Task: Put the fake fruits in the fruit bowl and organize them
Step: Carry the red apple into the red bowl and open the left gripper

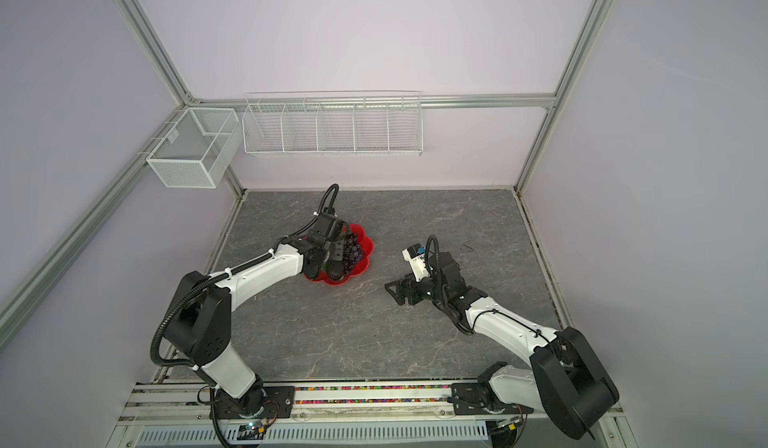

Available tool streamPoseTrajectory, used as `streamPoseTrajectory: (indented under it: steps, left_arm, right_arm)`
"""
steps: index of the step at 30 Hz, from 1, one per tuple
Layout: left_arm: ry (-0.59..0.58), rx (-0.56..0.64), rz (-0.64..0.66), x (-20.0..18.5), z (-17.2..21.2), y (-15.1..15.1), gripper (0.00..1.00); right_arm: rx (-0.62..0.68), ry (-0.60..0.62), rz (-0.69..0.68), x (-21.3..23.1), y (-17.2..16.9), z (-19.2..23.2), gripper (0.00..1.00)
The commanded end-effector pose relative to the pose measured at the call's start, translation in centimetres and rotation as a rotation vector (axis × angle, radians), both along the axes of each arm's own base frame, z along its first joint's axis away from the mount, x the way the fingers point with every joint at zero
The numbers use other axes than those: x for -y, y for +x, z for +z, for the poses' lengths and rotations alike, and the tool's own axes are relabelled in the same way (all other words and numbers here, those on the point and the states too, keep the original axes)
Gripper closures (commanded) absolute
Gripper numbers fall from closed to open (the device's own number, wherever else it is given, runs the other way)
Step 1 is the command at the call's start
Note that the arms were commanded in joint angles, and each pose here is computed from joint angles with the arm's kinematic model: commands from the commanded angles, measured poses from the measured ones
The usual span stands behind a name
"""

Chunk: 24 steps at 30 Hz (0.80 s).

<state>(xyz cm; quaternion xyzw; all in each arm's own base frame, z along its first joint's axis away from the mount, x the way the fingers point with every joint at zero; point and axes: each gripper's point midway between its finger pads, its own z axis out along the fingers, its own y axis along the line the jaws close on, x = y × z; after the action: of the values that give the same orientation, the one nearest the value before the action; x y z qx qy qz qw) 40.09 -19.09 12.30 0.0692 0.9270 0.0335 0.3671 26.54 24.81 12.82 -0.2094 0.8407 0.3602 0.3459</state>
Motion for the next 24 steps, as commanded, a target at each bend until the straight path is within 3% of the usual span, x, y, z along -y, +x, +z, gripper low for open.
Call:
streamPoseTrajectory:
  steps: [1, 7, 14, 24]
  left_arm:
    - [0.063, -0.026, 0.023, -0.8, -0.8, 0.5, 0.51]
    - [0.06, -0.024, 0.044, -0.6, -1.1, 1.6, 0.48]
    - [0.048, 0.003, 0.059, -0.6, -0.3, 2.1, 0.31]
    - [-0.013, 0.107, 0.05, -1.3, 3.6, 1.0, 0.29]
  right_arm:
    - [0.08, 0.026, 0.023, -0.5, 0.3, 1.5, 0.11]
    - [0.079, 0.009, 0.02, -0.3, 0.3, 1.2, 0.12]
    - [0.083, 0.012, 0.023, -0.2, 0.0, 1.3, 0.12]
    - [0.085, 0.028, 0.029, -0.3, -0.1, 1.5, 0.12]
